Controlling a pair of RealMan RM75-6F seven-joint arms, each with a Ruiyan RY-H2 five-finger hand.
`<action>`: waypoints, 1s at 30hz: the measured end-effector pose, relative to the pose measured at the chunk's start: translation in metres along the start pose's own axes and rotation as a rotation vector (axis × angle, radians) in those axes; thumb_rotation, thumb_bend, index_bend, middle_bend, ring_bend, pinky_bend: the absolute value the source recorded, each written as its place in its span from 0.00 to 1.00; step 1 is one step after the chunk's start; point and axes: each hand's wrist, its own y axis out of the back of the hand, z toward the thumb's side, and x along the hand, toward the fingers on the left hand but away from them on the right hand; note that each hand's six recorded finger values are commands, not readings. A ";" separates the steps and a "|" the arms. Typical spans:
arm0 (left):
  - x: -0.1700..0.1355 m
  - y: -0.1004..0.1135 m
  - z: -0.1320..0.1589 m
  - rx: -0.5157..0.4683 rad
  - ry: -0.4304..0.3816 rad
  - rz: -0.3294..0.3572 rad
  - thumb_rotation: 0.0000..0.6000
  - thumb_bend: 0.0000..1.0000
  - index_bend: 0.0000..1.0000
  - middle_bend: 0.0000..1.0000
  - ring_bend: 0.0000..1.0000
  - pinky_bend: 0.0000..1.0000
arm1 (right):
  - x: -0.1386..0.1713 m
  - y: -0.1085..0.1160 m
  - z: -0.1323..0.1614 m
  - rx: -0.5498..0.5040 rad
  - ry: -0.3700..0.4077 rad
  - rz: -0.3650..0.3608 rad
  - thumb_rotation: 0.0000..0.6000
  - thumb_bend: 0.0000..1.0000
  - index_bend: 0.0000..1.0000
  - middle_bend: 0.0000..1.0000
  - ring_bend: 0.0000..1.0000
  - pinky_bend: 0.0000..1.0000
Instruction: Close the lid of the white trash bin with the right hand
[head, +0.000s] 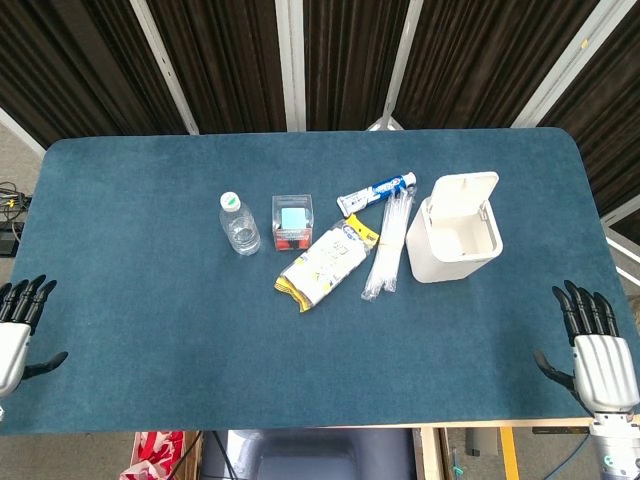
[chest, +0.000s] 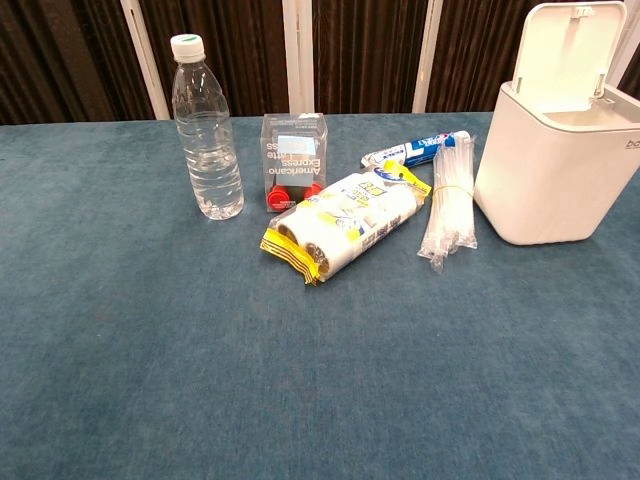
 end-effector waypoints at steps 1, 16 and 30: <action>0.000 0.000 -0.001 -0.003 0.003 0.000 1.00 0.00 0.00 0.00 0.00 0.00 | -0.002 0.001 0.001 -0.009 -0.002 -0.003 1.00 0.27 0.00 0.00 0.00 0.02; 0.004 0.002 0.002 -0.020 -0.004 -0.001 1.00 0.00 0.00 0.00 0.00 0.00 | -0.086 0.042 0.017 -0.157 -0.063 -0.012 1.00 0.75 0.00 0.81 0.93 0.86; 0.008 -0.002 0.001 -0.032 0.007 -0.019 1.00 0.00 0.00 0.00 0.00 0.00 | -0.191 0.073 0.058 -0.245 -0.119 0.096 1.00 0.84 0.03 0.82 0.95 0.86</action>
